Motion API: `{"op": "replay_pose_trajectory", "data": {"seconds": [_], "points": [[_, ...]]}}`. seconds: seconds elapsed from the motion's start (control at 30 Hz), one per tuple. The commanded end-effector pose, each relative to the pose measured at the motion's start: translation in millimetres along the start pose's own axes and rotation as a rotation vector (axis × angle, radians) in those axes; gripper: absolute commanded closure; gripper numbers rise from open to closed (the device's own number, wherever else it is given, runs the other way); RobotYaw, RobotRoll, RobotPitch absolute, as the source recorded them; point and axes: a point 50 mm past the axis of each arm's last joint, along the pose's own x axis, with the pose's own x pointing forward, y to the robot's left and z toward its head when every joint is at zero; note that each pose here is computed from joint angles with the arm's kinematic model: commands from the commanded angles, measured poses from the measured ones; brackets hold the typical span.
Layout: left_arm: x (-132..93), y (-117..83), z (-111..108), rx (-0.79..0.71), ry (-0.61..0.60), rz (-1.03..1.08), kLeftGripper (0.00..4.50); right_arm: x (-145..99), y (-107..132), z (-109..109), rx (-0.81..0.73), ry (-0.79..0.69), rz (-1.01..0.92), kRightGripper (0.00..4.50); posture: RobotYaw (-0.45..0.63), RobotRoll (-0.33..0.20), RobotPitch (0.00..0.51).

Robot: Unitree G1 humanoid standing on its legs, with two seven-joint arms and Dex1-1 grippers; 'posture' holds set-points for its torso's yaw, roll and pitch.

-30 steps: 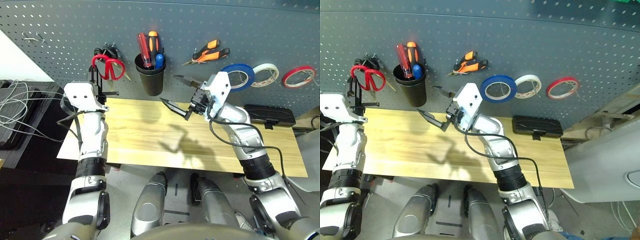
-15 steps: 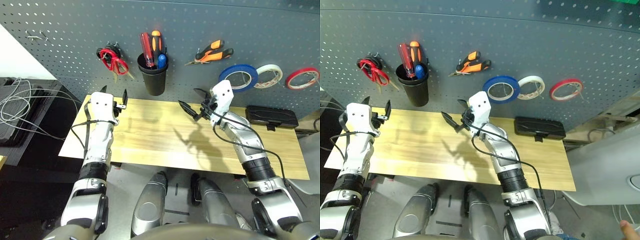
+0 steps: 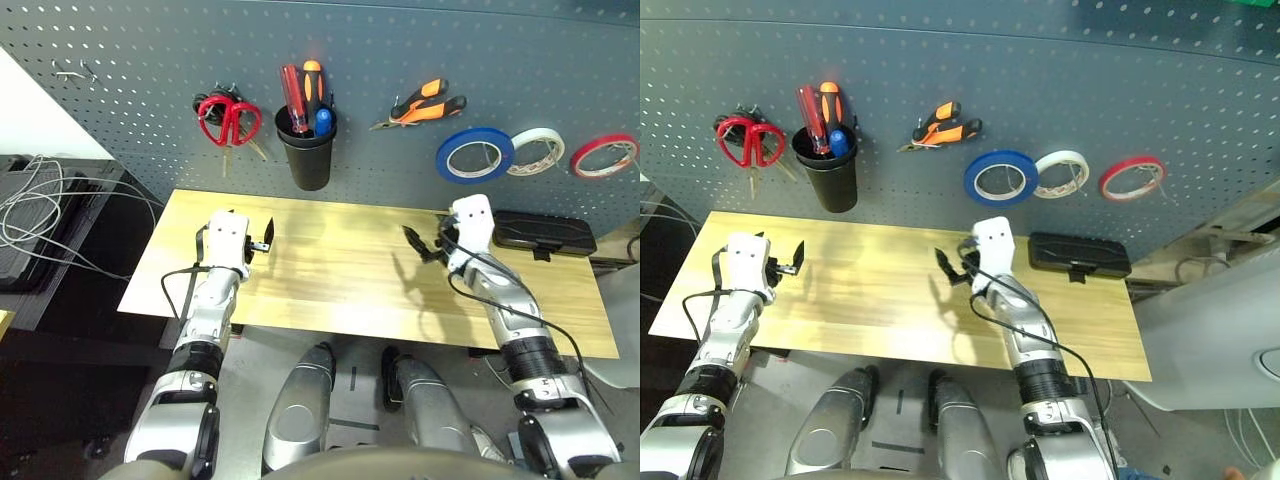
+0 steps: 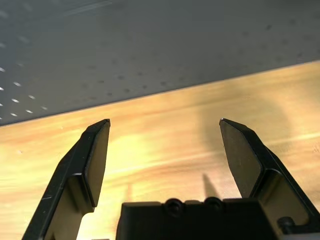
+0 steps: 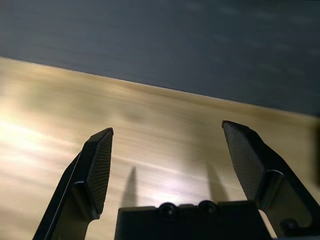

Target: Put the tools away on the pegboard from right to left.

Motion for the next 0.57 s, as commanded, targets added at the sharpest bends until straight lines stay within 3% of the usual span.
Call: {"op": "replay_pose_trajectory", "data": {"seconds": [0.03, 0.27, 0.57], "points": [[-7, -11, -14, 0.001, 0.072, -0.048, 0.03, -7, -17, -18, 0.061, 0.08, -0.131, 0.0, 0.12, 0.0, 0.244], [-8, -29, -16, 0.002, 0.101, -0.11, 0.03, -17, -45, -23, 0.145, 0.125, -0.302, 0.0, 0.09, 0.0, 0.267], [-6, -51, -11, 0.017, 0.09, -0.205, 0.03, -19, -65, -25, 0.137, 0.14, -0.322, 0.0, 0.06, 0.0, 0.264]]}}
